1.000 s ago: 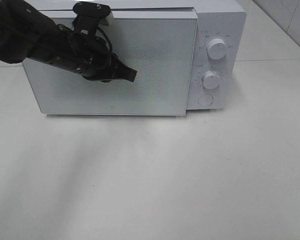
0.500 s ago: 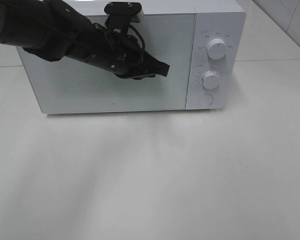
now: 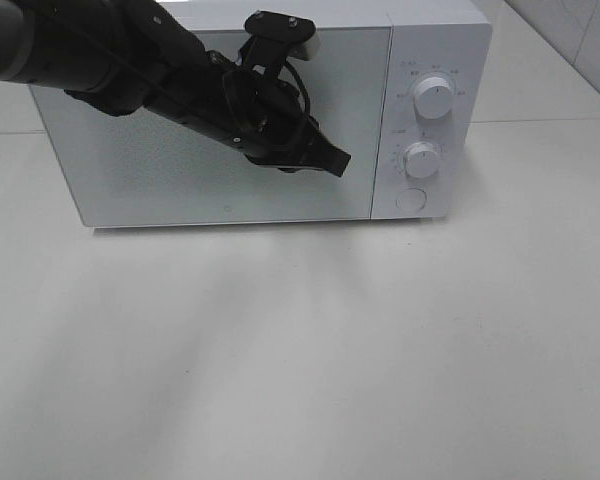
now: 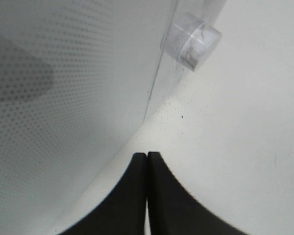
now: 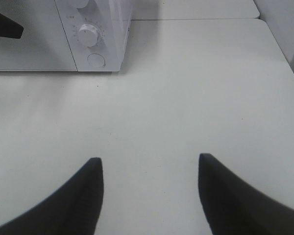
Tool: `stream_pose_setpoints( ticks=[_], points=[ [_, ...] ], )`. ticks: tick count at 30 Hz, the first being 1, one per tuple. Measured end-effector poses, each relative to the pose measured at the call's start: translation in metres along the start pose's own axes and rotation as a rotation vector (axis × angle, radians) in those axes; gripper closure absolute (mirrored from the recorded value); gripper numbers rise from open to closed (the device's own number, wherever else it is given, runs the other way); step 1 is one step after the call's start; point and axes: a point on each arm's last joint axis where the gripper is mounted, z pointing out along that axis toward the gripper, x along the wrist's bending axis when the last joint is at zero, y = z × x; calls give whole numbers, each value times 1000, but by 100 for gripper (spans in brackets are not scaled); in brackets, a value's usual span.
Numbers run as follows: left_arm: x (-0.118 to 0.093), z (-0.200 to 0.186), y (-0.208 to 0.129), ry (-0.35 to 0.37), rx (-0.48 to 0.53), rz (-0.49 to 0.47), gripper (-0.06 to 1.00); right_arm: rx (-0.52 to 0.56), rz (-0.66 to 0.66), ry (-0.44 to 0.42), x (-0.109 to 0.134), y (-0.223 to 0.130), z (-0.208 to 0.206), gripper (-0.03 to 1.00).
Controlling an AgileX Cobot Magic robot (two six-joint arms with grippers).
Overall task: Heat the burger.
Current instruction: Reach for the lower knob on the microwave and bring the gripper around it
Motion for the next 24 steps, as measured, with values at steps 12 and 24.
stream_pose_setpoints(
  ticks=[12, 24],
  points=[
    [0, -43, 5, -13, 203, 85, 94, 0, 0, 0, 0, 0, 0, 42],
    [-4, -114, 2, 116, 511, -29, 94, 0, 0, 0, 0, 0, 0, 42]
  ],
)
